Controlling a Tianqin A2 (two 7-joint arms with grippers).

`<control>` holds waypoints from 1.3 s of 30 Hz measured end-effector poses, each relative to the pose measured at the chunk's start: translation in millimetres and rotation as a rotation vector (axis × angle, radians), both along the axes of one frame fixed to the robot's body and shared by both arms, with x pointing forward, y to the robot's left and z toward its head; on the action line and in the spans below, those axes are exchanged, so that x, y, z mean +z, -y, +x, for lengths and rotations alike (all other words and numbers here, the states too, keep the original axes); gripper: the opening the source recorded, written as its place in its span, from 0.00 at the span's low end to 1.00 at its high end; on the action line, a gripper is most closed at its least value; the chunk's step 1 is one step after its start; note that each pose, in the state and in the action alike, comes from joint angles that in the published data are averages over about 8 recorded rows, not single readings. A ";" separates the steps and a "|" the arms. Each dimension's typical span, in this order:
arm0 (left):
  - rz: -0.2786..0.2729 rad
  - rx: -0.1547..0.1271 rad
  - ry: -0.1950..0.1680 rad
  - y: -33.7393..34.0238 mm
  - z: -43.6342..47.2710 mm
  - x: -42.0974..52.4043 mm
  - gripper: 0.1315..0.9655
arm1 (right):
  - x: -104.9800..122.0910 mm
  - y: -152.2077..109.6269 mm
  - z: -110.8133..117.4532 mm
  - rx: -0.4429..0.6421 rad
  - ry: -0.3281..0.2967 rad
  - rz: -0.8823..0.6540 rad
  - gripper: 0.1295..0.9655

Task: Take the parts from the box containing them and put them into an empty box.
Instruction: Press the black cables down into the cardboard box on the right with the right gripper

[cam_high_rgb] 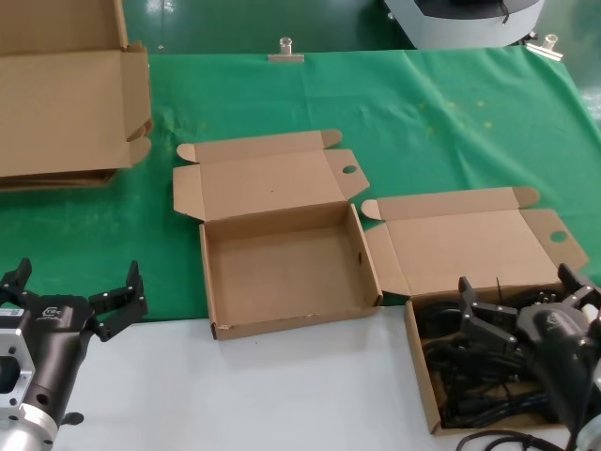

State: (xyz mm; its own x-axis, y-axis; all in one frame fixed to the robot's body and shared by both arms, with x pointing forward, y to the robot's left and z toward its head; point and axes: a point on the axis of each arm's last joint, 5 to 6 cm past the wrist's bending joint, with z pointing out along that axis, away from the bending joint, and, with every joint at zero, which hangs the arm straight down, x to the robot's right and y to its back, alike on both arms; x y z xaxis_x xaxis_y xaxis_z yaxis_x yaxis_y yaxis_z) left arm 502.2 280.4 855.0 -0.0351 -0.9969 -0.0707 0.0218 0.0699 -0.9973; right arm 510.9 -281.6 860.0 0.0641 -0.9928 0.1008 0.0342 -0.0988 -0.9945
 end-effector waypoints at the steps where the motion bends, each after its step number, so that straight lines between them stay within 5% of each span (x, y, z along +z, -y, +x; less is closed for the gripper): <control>1: 0.000 0.000 0.000 0.0 0.0 0.0 1.00 | 0.0 0.0 0.0 0.000 0.000 0.000 1.00; 39: 0.000 0.000 0.000 0.0 0.0 0.0 0.94 | 0.0 0.0 0.0 0.000 0.000 0.000 1.00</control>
State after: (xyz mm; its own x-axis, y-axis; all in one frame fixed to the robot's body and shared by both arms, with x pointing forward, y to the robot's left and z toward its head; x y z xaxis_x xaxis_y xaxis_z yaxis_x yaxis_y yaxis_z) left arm 502.2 280.4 855.0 -0.0351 -0.9969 -0.0706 0.0218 0.0699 -0.9973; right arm 510.9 -281.6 860.0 0.0641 -0.9928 0.1008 0.0342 -0.0988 -0.9945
